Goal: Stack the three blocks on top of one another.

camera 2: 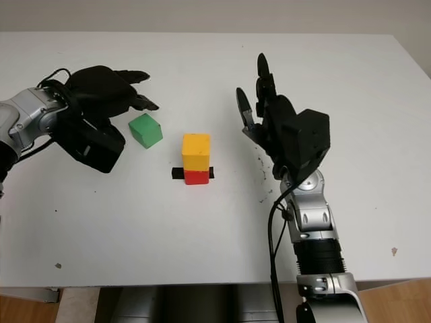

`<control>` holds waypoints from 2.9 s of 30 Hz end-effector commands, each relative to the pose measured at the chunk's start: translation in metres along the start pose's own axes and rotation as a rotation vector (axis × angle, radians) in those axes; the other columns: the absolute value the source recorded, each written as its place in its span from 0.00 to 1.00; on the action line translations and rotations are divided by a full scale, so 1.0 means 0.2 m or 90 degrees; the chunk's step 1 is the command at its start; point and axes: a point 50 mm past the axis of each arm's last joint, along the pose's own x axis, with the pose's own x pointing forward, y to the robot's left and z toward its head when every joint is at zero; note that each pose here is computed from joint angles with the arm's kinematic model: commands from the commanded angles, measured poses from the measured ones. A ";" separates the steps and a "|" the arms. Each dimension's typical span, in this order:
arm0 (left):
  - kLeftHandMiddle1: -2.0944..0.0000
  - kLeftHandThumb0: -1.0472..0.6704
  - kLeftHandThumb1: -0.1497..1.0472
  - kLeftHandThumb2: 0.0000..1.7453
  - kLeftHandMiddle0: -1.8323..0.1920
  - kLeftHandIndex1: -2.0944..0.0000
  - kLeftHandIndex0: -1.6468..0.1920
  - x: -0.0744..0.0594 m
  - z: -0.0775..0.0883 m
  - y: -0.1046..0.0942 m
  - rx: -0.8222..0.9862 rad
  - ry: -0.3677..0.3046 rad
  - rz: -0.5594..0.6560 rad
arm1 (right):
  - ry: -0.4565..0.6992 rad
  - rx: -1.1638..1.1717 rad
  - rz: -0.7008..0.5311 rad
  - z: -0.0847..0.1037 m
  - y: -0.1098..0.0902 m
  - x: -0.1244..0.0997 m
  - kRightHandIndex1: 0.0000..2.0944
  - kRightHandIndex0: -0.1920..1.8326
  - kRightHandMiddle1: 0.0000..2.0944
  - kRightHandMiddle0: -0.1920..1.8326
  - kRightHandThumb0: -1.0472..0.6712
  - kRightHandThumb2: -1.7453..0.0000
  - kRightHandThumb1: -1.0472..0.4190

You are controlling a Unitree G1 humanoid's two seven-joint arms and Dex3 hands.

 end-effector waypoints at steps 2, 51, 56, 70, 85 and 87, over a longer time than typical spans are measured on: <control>0.97 0.26 0.86 0.04 0.84 0.94 0.61 0.01 0.01 -0.03 -0.026 -0.004 0.001 | -0.014 -0.007 -0.004 0.02 -0.01 -0.01 0.01 0.00 0.00 0.00 0.23 0.66 0.00; 0.97 0.37 0.94 0.03 0.74 0.37 0.68 0.00 0.03 -0.07 -0.089 -0.008 0.017 | 0.003 -0.006 0.000 0.02 -0.01 -0.01 0.00 0.00 0.00 0.00 0.23 0.65 0.00; 0.98 0.38 0.94 0.03 0.75 0.32 0.71 -0.02 -0.01 -0.05 -0.230 0.012 0.052 | 0.004 -0.006 0.001 0.02 -0.01 -0.02 0.00 0.00 0.00 0.00 0.22 0.66 0.00; 0.98 0.36 0.98 0.03 0.78 0.23 0.75 -0.15 -0.08 0.05 -0.635 -0.058 0.145 | 0.012 0.000 0.006 0.02 0.01 -0.01 0.00 0.00 0.00 0.00 0.21 0.67 0.00; 0.98 0.36 0.98 0.03 0.77 0.27 0.72 -0.26 0.03 0.04 -1.026 -0.155 0.181 | 0.016 -0.004 0.008 0.02 0.01 -0.01 0.00 0.00 0.01 0.00 0.21 0.67 0.00; 0.98 0.35 0.98 0.03 0.77 0.27 0.73 -0.27 0.07 0.03 -1.092 -0.167 0.171 | 0.020 -0.002 0.007 0.02 0.01 -0.01 0.00 0.00 0.01 0.00 0.21 0.67 0.00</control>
